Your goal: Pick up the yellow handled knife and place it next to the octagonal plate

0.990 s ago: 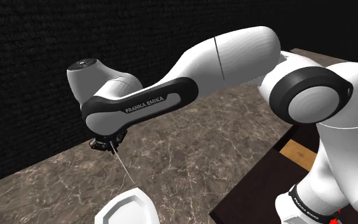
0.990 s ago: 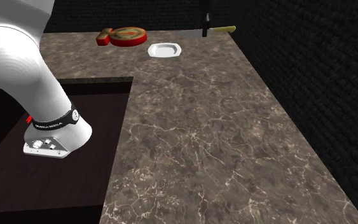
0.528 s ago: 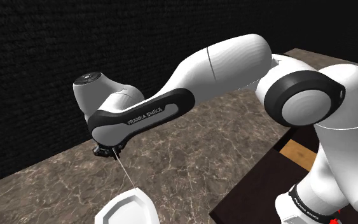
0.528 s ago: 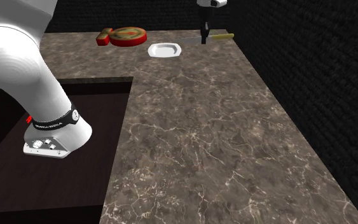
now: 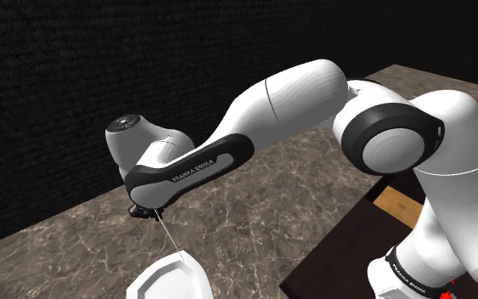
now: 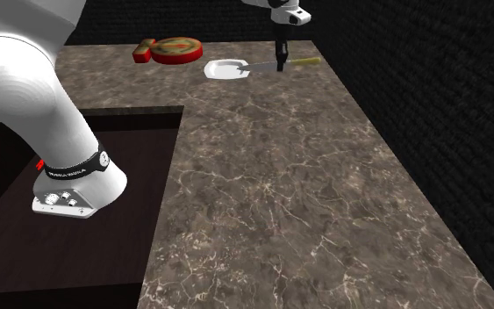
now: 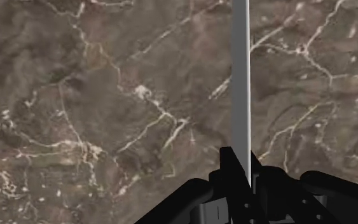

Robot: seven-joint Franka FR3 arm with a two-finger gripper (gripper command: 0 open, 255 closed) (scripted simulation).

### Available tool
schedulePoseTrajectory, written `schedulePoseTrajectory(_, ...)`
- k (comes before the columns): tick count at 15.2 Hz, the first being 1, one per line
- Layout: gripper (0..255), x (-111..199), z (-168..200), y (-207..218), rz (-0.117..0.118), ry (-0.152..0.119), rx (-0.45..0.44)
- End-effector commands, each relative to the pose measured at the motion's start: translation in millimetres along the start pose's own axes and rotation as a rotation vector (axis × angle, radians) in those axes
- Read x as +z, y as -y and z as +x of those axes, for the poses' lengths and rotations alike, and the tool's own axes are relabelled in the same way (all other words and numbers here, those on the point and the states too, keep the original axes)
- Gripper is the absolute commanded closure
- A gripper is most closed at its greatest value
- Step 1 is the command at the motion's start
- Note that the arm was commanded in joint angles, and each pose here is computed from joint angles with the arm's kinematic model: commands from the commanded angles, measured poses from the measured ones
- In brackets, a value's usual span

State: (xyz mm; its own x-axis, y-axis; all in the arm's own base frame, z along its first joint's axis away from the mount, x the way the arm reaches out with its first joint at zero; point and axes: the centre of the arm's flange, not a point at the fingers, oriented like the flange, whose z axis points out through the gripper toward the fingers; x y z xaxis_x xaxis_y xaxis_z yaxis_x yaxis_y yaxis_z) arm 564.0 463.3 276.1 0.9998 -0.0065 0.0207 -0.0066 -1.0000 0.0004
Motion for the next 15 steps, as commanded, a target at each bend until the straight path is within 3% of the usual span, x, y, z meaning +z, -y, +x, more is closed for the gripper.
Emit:
schedulePoseTrajectory(1, 255, 11.1, -0.6, -0.1, 0.000, 0.000, 0.000)
schedulePoseTrajectory(10, 255, 18.9, -0.8, -0.1, 0.000, 0.000, 0.000)
schedulePoseTrajectory(11, 0, 18.9, -0.8, -0.1, 0.000, 0.000, 0.000)
schedulePoseTrajectory(15, 0, 18.9, -0.8, -0.1, 0.000, 0.000, 0.000)
